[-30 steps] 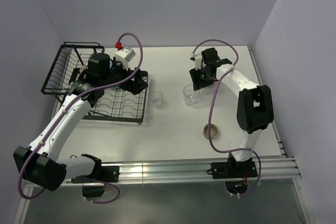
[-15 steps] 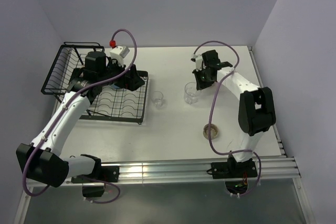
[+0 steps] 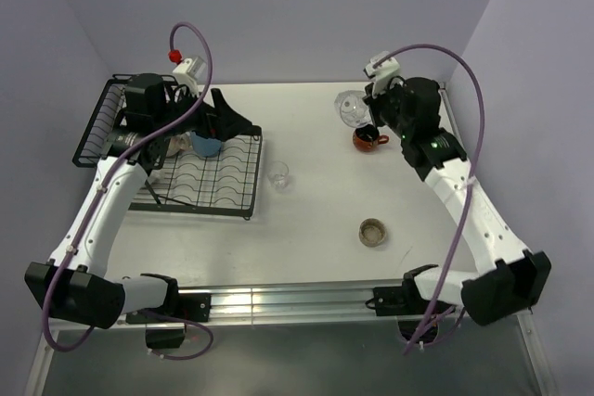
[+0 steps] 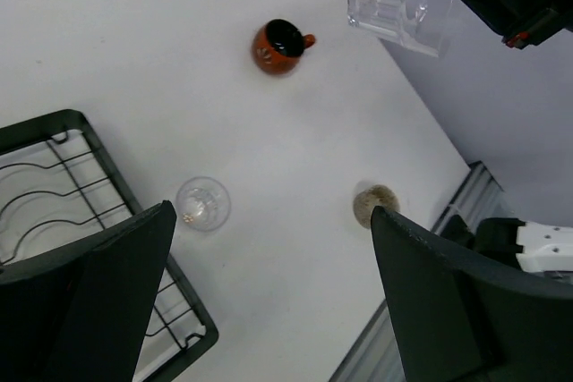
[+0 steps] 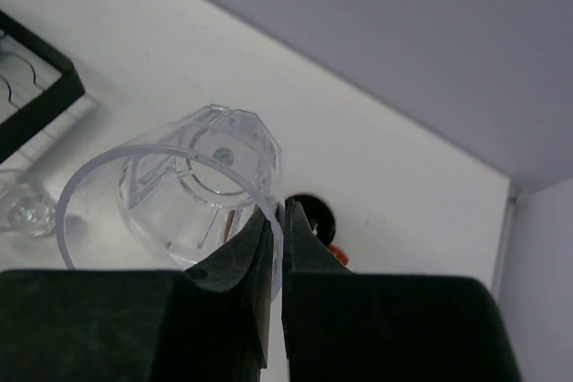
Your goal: Load the cups into the dish rack
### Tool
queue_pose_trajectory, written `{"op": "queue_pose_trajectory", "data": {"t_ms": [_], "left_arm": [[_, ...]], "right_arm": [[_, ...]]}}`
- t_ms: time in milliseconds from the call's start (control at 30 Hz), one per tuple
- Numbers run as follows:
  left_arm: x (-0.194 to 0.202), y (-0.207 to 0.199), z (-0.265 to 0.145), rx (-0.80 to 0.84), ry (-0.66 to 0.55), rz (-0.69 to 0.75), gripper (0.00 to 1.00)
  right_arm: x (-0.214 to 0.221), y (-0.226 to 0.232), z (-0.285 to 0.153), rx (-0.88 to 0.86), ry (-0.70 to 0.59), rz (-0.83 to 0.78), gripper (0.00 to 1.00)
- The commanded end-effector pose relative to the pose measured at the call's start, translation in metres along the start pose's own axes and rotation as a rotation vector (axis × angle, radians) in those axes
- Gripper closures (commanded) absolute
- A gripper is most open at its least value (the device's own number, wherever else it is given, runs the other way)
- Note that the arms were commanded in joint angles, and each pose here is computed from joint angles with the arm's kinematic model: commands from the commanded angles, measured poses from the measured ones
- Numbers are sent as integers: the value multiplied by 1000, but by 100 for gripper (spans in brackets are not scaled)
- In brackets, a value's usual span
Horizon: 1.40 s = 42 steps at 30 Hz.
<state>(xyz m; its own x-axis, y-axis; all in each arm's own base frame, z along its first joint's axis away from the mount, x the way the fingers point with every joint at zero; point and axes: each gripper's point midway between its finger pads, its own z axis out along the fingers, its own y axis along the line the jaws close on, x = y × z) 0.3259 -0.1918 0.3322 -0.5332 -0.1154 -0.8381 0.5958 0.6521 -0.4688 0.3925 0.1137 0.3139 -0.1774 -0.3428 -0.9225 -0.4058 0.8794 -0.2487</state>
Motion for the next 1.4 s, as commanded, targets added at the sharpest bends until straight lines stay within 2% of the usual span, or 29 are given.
{"op": "queue_pose_trajectory", "data": {"t_ms": [0,33,100,200,333,400,567,767,967,1133,1367], "left_arm": [[-25,-46,-17,174,-53,29,1],[-26,-49,-19,187,-52,33,1],[-26,-54,-21,207,-48,16,1],[-23,-65,-25,264,-32,-30,1],[-13,-87,-33,400,4,-100,2],[1,-97,-39,472,53,-210,2],[2,-111,-48,556,47,-298,1],[11,-115,-49,598,89,-341,1],[37,-142,-54,683,156,-300,1],[50,-160,-63,758,217,-326,1],[62,-164,-57,765,262,-350,1]], "right_arm": [[-64,-7,-32,76,-277,-148,100],[-57,-3,-34,81,-286,-204,100],[-91,1,-60,132,-466,-271,100],[-108,21,-86,181,-632,-447,100],[-120,57,-125,237,-887,-594,100],[-125,79,-142,227,-986,-633,100],[-120,119,-167,225,-1147,-779,100],[-108,155,-187,162,-1250,-863,100],[-91,186,-199,92,-1323,-931,100],[-82,203,-198,38,-1324,-966,100],[-82,217,-202,28,-1359,-1000,100]]}}
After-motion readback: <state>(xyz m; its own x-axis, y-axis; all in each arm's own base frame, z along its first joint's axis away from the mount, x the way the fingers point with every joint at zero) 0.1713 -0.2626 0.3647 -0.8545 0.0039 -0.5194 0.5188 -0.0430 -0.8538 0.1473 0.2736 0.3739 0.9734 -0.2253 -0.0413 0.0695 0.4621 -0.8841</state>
